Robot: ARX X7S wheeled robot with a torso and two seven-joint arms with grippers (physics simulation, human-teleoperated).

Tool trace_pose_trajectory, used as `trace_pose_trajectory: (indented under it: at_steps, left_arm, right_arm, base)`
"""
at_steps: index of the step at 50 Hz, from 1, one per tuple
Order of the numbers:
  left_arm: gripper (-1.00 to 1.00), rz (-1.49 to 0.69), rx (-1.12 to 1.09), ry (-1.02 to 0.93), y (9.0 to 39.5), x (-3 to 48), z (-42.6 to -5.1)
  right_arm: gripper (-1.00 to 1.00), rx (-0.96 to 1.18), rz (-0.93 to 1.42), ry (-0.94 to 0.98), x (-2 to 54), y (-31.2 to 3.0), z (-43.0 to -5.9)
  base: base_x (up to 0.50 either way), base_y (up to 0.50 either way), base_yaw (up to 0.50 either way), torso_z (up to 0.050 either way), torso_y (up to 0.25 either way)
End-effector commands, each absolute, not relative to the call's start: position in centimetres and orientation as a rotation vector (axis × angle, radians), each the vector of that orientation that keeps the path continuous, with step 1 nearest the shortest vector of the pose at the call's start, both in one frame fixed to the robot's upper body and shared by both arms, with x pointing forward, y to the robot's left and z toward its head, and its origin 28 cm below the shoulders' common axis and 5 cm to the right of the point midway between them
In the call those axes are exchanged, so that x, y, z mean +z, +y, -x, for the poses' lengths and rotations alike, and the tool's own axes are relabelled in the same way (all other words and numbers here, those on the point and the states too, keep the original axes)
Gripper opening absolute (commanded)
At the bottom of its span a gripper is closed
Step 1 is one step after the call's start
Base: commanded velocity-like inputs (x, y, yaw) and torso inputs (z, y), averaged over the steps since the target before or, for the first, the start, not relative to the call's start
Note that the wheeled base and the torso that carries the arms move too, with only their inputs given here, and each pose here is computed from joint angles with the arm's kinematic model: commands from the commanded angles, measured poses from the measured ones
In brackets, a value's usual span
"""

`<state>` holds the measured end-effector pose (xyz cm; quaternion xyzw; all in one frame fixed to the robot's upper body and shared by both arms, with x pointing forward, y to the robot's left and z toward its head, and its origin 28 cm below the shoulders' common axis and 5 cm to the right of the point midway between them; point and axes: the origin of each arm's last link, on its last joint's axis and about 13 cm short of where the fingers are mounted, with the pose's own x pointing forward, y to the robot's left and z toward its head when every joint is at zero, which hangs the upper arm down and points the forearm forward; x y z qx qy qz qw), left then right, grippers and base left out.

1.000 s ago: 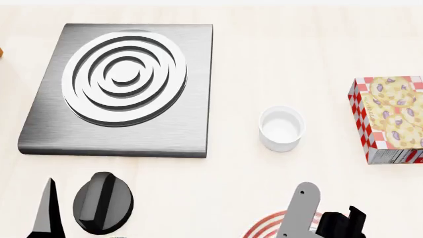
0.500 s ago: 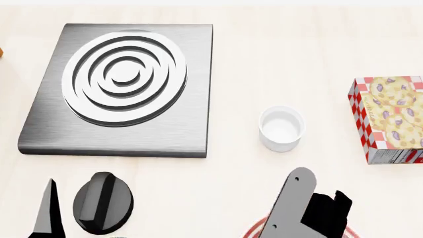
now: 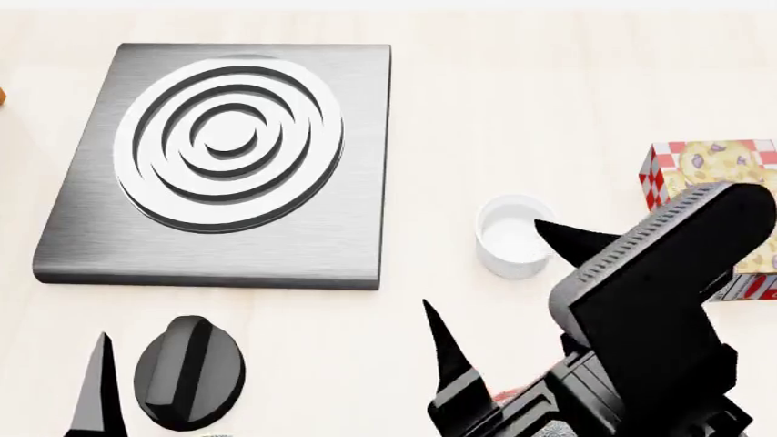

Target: Pick the akita bowl on the ramekin and place it on the plate.

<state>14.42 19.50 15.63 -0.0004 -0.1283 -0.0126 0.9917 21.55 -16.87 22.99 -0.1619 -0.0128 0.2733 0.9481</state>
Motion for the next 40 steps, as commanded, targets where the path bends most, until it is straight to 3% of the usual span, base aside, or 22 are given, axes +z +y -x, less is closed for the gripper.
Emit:
trace_pose_trajectory:
  at_steps: [1, 9, 19, 40]
  left_arm:
    - [1.00, -0.008, -0.019, -0.250, 19.6, 15.4, -14.7]
    - [1.00, -0.010, -0.014, -0.245, 19.8, 15.3, -14.9]
    - [1.00, -0.011, -0.020, -0.248, 19.8, 15.1, -15.0]
    - [1.00, 0.000, -0.030, -0.300, 19.9, 15.7, -14.5]
  right_arm:
    - [1.00, 0.307, 0.178, -0.177, 23.6, -16.7, -22.2]
    - [1.00, 0.185, 0.097, -0.241, 22.7, -16.6, -22.9]
    - [1.00, 0.078, 0.033, -0.403, 22.2, -16.4, -21.8]
    - [1.00, 0.054, -0.073, -0.666, 23.3, -16.2, -20.2]
  base:
    - [0.00, 0.00, 0.00, 0.000, 0.000]
    - [0.00, 0.00, 0.00, 0.000, 0.000]
    - [0.00, 0.00, 0.00, 0.000, 0.248]
    - [0.00, 0.00, 0.00, 0.000, 0.250]
